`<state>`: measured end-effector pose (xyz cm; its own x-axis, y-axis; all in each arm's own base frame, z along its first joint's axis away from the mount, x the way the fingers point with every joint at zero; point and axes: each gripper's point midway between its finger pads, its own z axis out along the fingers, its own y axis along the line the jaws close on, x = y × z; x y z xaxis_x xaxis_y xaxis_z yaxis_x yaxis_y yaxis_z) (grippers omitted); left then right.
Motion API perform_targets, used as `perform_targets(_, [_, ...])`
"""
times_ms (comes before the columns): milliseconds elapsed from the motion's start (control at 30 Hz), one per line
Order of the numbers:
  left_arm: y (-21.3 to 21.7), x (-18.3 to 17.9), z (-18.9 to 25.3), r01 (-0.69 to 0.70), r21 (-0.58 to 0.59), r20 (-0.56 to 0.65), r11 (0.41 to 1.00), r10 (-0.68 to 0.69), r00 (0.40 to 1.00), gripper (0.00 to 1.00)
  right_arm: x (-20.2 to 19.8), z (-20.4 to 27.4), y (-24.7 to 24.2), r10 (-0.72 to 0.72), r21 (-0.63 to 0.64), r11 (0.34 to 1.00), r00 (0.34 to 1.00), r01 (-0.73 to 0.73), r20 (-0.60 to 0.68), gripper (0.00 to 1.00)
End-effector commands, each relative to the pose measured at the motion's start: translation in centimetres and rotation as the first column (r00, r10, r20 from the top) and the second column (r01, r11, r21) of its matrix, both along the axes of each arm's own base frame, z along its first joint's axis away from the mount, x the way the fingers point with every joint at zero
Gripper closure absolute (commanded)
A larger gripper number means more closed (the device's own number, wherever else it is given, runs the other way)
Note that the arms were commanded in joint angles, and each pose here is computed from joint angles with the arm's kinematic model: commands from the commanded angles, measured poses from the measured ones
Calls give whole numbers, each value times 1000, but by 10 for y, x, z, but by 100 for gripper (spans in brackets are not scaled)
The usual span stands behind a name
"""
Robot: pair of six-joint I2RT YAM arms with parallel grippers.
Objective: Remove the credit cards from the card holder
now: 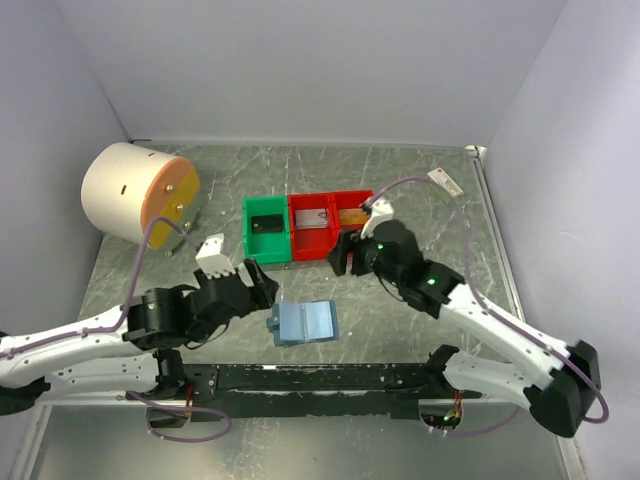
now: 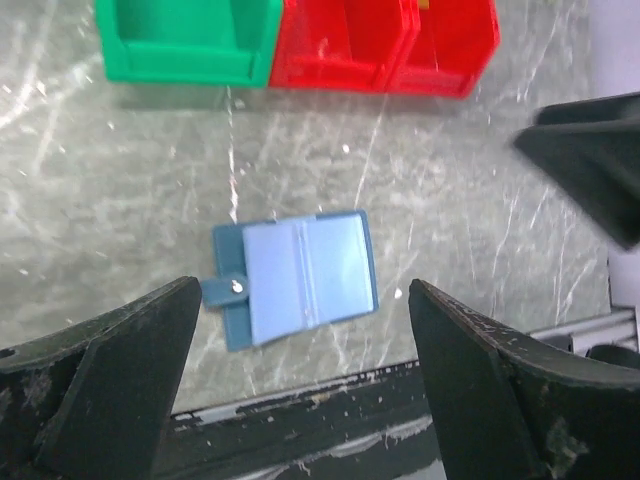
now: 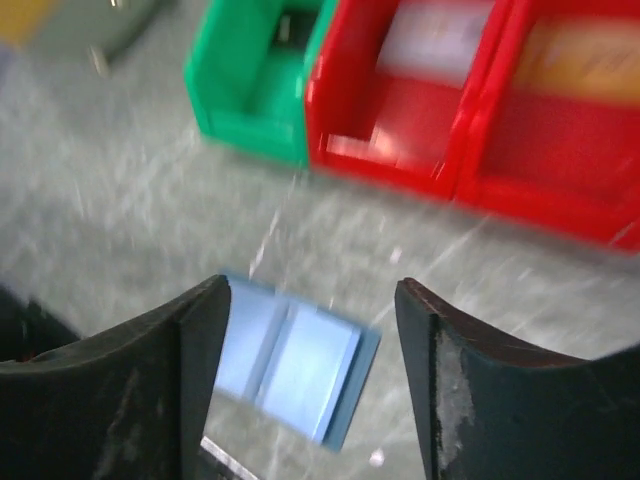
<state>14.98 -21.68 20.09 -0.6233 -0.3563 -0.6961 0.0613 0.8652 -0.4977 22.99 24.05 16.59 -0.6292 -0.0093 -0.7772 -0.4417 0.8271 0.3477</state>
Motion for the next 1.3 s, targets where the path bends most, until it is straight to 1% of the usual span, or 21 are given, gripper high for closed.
perform_targets(0, [29, 21, 32, -22, 58, 127, 998, 15, 992, 2, 41, 71, -52, -240, -35, 965, 929, 260, 281, 29])
perform_targets(100, [27, 32, 47, 2, 91, 159, 996, -17, 987, 0, 49, 98, -69, -305, -15, 943, 880, 334, 365, 25])
perform_targets(167, [22, 42, 47, 18, 150, 143, 988, -39, 989, 0, 53, 109, -76, -327, -13, 932, 856, 362, 401, 24])
perform_targets(267, [23, 63, 39, 29, 267, 96, 963, -57, 994, 0, 54, 123, -78, -326, -6, 931, 841, 364, 433, 23])
perform_targets(333, [29, 80, 40, 17, 298, 77, 954, -42, 996, 0, 54, 132, -75, -300, -4, 941, 839, 339, 453, 23])
perform_targets(400, [30, 96, 55, 38, 256, 106, 966, -67, 992, 0, 53, 141, -74, -276, -6, 949, 834, 317, 478, 23])
perform_targets(467, [34, 111, 68, 57, 232, 129, 971, -89, 988, 0, 54, 149, -78, -284, 1, 944, 815, 329, 504, 23])
perform_targets(567, [57, 138, 71, 45, 250, 81, 967, -67, 994, 0, 58, 157, -80, -283, -3, 942, 803, 334, 524, 18])
perform_targets(633, [79, 155, 80, 7, 260, 71, 966, -26, 997, 1, 69, 158, -84, -275, -32, 942, 821, 335, 501, 17])
perform_targets(667, [89, 161, 86, -8, 252, 74, 968, -12, 997, 1, 76, 166, -88, -287, -26, 939, 825, 342, 486, 17])
perform_targets(733, [112, 169, 101, -62, 243, 106, 968, 36, 994, 0, 92, 161, -103, -310, -50, 928, 842, 368, 441, 17])
perform_targets(800, [139, 173, 113, -126, 233, 134, 964, 96, 986, 0, 109, 156, -126, -351, -35, 918, 849, 396, 395, 17])
perform_targets(867, [168, 175, 120, -200, 221, 140, 955, 171, 975, 0, 119, 156, -139, -378, 12, 917, 856, 400, 352, 17])
perform_targets(1000, [189, 175, 132, -291, 218, 183, 931, 254, 950, 0, 139, 170, -157, -393, 69, 918, 866, 391, 310, 17])
perform_targets(1067, [192, 176, 140, -316, 213, 216, 925, 271, 938, 0, 145, 188, -167, -417, 69, 905, 844, 420, 337, 16])
perform_targets(1133, [193, 176, 149, -327, 206, 241, 922, 276, 930, 0, 147, 209, -173, -425, 66, 898, 816, 435, 392, 15])
perform_targets(1167, [195, 177, 153, -337, 205, 250, 919, 284, 926, 1, 147, 219, -174, -424, 69, 897, 804, 437, 418, 12])
perform_targets(1200, [196, 176, 160, -347, 198, 263, 917, 292, 920, 1, 147, 230, -174, -412, 68, 901, 795, 429, 445, 2])
perform_targets(1267, [197, 174, 171, -349, 195, 287, 917, 287, 914, 0, 145, 247, -173, -381, 57, 912, 785, 406, 488, 0])
